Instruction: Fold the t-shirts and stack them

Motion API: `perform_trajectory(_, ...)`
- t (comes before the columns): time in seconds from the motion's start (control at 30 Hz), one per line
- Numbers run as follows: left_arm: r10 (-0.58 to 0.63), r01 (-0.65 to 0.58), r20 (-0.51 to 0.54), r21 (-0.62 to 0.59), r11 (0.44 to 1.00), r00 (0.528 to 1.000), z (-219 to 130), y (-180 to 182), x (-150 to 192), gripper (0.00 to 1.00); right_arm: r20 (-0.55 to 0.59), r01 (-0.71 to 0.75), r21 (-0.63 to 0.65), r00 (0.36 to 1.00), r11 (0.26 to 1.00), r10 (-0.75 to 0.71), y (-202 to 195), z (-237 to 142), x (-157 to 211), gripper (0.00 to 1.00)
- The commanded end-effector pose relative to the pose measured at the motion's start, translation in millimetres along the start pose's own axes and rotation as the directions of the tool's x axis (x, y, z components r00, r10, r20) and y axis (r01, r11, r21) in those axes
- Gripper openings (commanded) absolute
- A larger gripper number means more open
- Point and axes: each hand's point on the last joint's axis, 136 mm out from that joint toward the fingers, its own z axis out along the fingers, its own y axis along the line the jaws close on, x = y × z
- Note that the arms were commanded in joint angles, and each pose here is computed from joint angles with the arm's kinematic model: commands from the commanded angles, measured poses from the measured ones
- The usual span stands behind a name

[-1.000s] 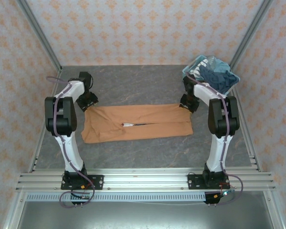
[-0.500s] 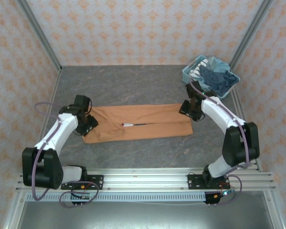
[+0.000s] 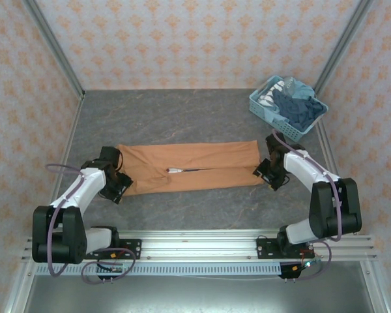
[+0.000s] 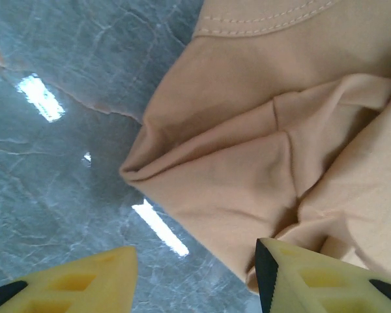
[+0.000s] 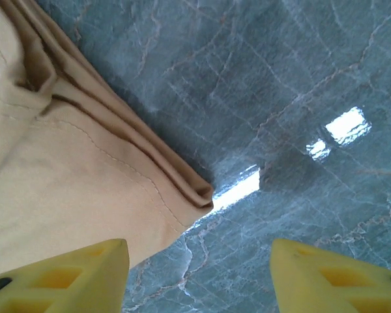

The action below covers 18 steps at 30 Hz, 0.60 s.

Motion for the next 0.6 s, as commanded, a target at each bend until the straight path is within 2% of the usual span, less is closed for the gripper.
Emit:
perform_trajectory(0.0,-0.031,0.031,0.004,0.045,0.998,1.000,-4.3,-8.2,-0.8,0.50,0.050,-0.007,-0.022,0.999,1.000,0.008,6.7,-7.5,-15.2,0.58)
perform_trajectory(0.1,-0.036,0.034,0.032,0.069,0.997,0.999,-23.6,-17.1,0.3,0.48,0.101,0.053,-0.051,0.994,0.997,-0.047,27.3,-18.9,-35.5,0.51)
perform_trajectory(0.2,-0.101,0.099,0.010,0.104,0.990,0.995,-29.2,-24.6,11.1,0.40,0.114,0.128,-0.091,0.986,0.988,-0.117,55.9,-19.3,-52.0,0.42)
perform_trajectory(0.3,-0.155,0.154,-0.012,0.172,0.973,0.988,-27.3,-43.8,24.5,0.35,0.118,0.205,-0.049,0.973,0.977,-0.198,77.1,-9.9,-67.8,0.33)
perform_trajectory(0.47,-0.163,0.165,-0.028,0.176,0.970,0.986,-10.2,-77.7,31.5,0.33,0.108,0.281,0.010,0.954,0.960,-0.280,106.4,11.8,-91.8,0.30)
perform_trajectory(0.57,-0.139,0.136,0.010,0.115,0.984,0.990,2.7,-87.9,19.0,0.30,0.063,0.295,0.052,0.952,0.954,-0.298,111.6,30.0,-99.0,0.28)
